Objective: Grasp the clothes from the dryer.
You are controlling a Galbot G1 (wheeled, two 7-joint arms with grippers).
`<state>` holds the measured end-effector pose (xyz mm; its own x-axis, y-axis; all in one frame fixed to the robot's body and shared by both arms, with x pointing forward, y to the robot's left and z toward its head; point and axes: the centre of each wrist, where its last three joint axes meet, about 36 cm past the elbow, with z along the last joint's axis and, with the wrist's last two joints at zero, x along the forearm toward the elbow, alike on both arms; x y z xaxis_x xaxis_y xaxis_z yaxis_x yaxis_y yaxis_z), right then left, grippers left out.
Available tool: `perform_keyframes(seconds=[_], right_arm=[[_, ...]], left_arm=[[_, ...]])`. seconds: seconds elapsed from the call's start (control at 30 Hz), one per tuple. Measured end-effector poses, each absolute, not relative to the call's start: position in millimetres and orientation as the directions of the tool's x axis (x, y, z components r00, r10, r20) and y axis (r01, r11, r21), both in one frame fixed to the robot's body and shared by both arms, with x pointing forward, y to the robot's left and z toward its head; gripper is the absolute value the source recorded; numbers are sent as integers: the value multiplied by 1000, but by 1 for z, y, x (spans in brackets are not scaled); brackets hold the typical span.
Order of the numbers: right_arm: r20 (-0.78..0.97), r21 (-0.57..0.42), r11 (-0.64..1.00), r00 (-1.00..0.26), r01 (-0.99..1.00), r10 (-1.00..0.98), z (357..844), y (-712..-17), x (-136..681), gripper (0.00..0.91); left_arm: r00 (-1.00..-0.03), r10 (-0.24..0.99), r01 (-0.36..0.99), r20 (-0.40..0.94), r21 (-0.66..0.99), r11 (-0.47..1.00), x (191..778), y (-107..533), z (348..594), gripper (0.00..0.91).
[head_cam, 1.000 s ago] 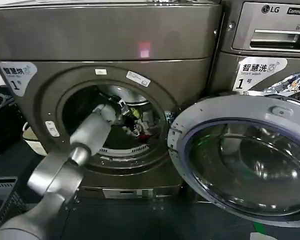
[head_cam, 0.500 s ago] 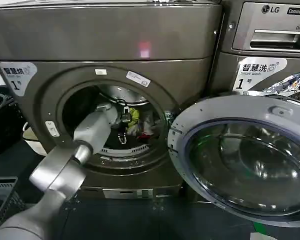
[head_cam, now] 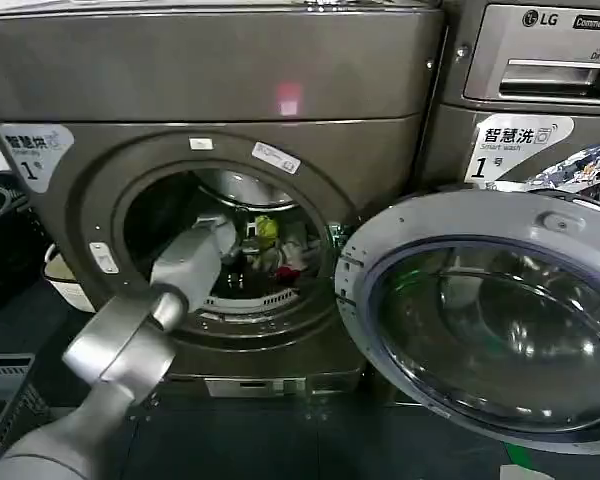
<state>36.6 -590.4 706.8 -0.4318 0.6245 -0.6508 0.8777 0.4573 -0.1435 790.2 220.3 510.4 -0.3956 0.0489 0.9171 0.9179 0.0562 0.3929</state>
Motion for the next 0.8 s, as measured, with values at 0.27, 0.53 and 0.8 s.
perform_keyframes(seconds=[0.27,0.53,0.8], right_arm=[[-648,-147,464,-439,874,622,705,-590,39,907],[-647,-155,473,-451,867,615,704,-591,46,907],[-645,-157,479,-457,864,612,703,-592,51,907]], left_arm=[[-384,58,922,922,379,81,788,224,502,907],[-373,57,926,926,366,94,785,227,492,907],[-371,62,926,926,364,100,784,228,488,159]])
